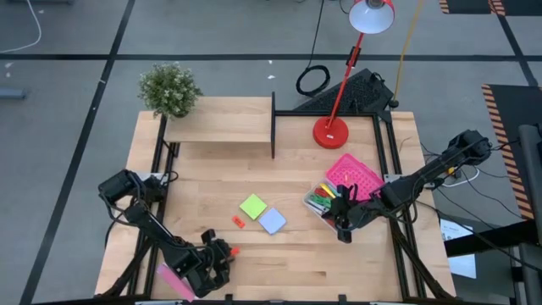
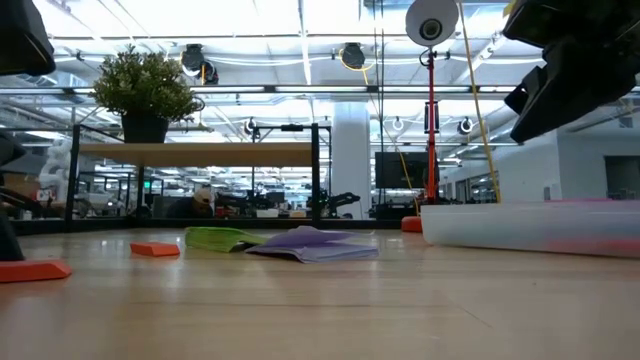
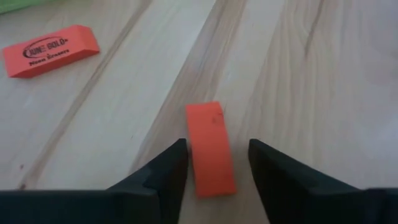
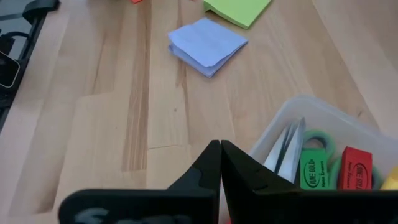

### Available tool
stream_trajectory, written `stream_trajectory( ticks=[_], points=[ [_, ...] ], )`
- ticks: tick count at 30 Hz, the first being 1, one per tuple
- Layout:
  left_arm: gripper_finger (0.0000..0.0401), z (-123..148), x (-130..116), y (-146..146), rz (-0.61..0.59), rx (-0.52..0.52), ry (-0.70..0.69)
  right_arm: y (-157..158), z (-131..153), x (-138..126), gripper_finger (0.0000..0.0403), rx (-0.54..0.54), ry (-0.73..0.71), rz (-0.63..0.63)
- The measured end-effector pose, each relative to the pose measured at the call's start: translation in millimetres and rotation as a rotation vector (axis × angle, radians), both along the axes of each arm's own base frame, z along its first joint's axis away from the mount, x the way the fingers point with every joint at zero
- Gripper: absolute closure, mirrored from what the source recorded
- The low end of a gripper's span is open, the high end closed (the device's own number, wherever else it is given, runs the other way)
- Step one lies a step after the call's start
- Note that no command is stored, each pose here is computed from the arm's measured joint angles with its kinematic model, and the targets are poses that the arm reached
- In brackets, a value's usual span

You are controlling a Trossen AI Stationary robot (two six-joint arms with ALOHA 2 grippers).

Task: Pack school essentials
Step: Put the bottom orange eraser into the pink supply box

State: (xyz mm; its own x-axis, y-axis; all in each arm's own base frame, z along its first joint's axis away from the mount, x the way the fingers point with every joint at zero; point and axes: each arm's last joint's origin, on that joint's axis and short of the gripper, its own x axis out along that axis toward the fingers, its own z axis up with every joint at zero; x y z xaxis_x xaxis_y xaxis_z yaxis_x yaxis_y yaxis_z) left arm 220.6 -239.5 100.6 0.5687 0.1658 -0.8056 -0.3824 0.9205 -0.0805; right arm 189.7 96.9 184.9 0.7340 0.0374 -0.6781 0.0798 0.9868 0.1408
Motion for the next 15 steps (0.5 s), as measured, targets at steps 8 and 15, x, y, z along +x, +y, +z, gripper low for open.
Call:
stream_trajectory(
  ticks=[8,15],
  points=[
    [0.0310,-1.0,0.6,1.7,0.006,0.026,-0.014,0.6,1.7,1.5,0.0397,0.003,-0.022,0.005],
    [0.0312,6.5,0.8,1.9,-0.006,0.018,-0.030,0.9,2.7,2.4,0.0397,0.005,-0.037,0.000]
  ],
)
